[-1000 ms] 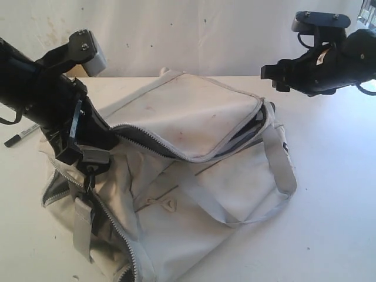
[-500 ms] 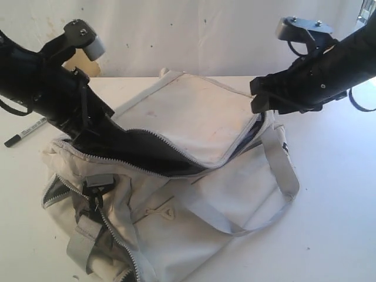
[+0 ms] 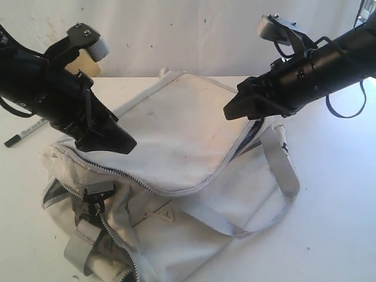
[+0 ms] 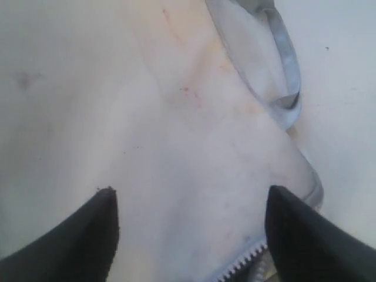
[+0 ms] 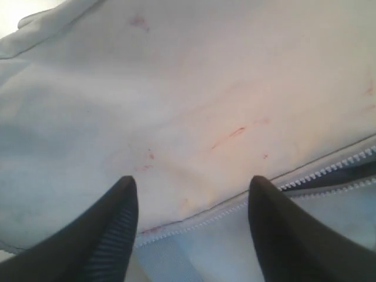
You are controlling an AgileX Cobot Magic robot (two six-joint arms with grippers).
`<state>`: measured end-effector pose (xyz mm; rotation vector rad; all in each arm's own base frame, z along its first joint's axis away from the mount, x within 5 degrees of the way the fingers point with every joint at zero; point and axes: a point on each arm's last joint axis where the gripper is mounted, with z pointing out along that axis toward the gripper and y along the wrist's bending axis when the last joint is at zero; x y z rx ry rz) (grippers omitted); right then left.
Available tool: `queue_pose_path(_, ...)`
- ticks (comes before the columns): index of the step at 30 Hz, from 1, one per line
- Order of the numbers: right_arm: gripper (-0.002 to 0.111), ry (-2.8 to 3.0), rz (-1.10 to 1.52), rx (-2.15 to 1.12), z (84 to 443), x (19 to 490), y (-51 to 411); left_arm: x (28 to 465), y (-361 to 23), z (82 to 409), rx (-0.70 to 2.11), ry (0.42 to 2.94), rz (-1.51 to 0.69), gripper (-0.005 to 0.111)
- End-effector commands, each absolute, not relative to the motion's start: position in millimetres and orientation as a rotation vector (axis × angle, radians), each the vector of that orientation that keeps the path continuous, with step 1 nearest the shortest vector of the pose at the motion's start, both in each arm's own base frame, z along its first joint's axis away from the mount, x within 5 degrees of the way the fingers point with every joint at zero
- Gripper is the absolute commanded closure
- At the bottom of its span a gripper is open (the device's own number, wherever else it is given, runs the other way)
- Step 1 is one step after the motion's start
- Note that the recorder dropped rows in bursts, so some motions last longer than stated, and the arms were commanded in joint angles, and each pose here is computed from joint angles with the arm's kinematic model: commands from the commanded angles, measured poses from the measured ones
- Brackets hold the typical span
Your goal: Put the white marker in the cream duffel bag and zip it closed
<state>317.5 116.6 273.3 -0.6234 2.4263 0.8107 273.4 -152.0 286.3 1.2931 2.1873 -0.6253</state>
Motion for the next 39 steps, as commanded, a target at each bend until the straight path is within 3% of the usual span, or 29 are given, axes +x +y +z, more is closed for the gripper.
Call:
queue_pose_path(1,0.056,2.404,0.814,-0.587,285,313,114,275,-155,274,1.427,2.164,-0.616,0.05)
queue_pose_path(3,0.056,2.394,0.804,-0.595,289,311,113,275,-155,270,1.447,2.179,-0.633,0.046)
queue_pose_path(7,0.056,2.381,0.777,-0.603,296,307,110,267,-160,270,1.488,2.2,-0.714,0.016)
queue_pose_path(9,0.056,2.387,0.761,-0.579,298,306,109,261,-166,269,1.57,2.173,-0.712,0.009)
queue_pose_path(17,0.056,2.558,0.513,-0.407,295,301,89,240,-192,258,1.89,2.095,-0.366,0.026)
queue_pose_path(25,0.056,2.57,0.424,-0.361,293,304,83,236,-220,258,1.904,1.911,-0.253,0.026)
queue_pose_path(33,0.056,2.563,0.419,-0.359,294,305,83,223,-234,235,2.057,1.843,-0.188,0.027)
queue_pose_path(36,0.056,2.562,0.412,-0.362,294,305,83,218,-234,228,2.098,1.814,-0.148,0.034)
queue_pose_path(39,0.056,2.556,0.407,-0.361,294,305,82,217,-236,226,2.082,1.793,-0.14,0.049)
